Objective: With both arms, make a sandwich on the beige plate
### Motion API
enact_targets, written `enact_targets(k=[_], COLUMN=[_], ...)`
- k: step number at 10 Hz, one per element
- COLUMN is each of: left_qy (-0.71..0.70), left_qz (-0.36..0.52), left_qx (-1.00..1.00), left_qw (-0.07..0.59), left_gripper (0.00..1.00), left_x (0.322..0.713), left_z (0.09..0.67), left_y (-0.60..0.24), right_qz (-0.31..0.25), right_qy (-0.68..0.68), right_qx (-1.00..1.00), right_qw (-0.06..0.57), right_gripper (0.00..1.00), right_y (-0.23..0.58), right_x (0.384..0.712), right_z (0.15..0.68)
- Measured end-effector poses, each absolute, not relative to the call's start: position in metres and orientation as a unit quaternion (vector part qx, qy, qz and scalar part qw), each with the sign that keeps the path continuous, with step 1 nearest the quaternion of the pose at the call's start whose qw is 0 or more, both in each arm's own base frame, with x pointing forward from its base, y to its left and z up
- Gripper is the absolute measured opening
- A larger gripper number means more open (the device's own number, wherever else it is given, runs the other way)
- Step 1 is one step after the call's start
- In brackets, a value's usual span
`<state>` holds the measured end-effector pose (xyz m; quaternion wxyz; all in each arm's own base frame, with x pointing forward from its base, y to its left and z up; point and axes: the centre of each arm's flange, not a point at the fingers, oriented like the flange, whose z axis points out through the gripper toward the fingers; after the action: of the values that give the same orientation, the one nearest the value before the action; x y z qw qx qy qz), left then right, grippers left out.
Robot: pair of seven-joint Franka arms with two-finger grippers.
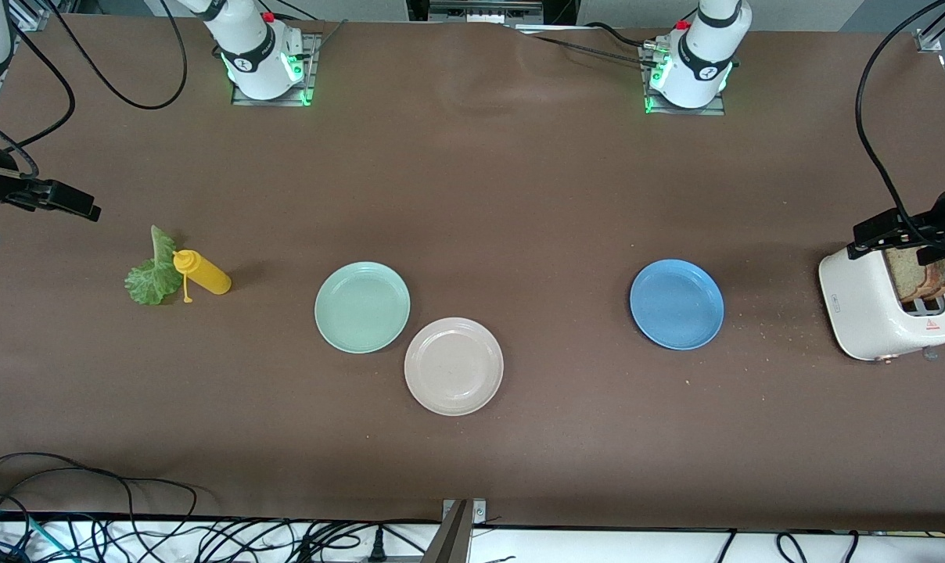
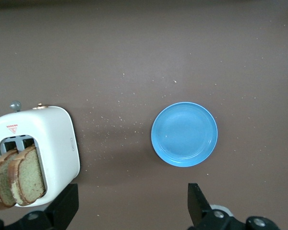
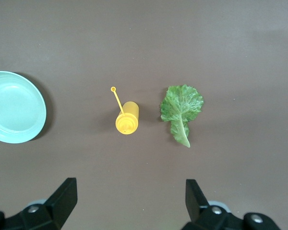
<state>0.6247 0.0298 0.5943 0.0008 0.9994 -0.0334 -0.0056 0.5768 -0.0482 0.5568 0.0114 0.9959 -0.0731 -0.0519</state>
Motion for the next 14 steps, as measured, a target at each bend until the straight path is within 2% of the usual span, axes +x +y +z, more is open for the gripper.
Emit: enact_targets(k=[14], left_qy=[-0.038], left_qz=[-0.009], left_qx=[0.999], left_qw=[-0.001], left_gripper=[1.00], left_x=[0.6248], left_z=[0.5938], left_y=[0.0181], right_qz=[-0.053], right_qy=[-0.076], right_qx=[0.996], right_qw=[0.008], right_gripper=[1.00], right_y=[-0.0495], right_x=[0.5769], right_z=[0.5558])
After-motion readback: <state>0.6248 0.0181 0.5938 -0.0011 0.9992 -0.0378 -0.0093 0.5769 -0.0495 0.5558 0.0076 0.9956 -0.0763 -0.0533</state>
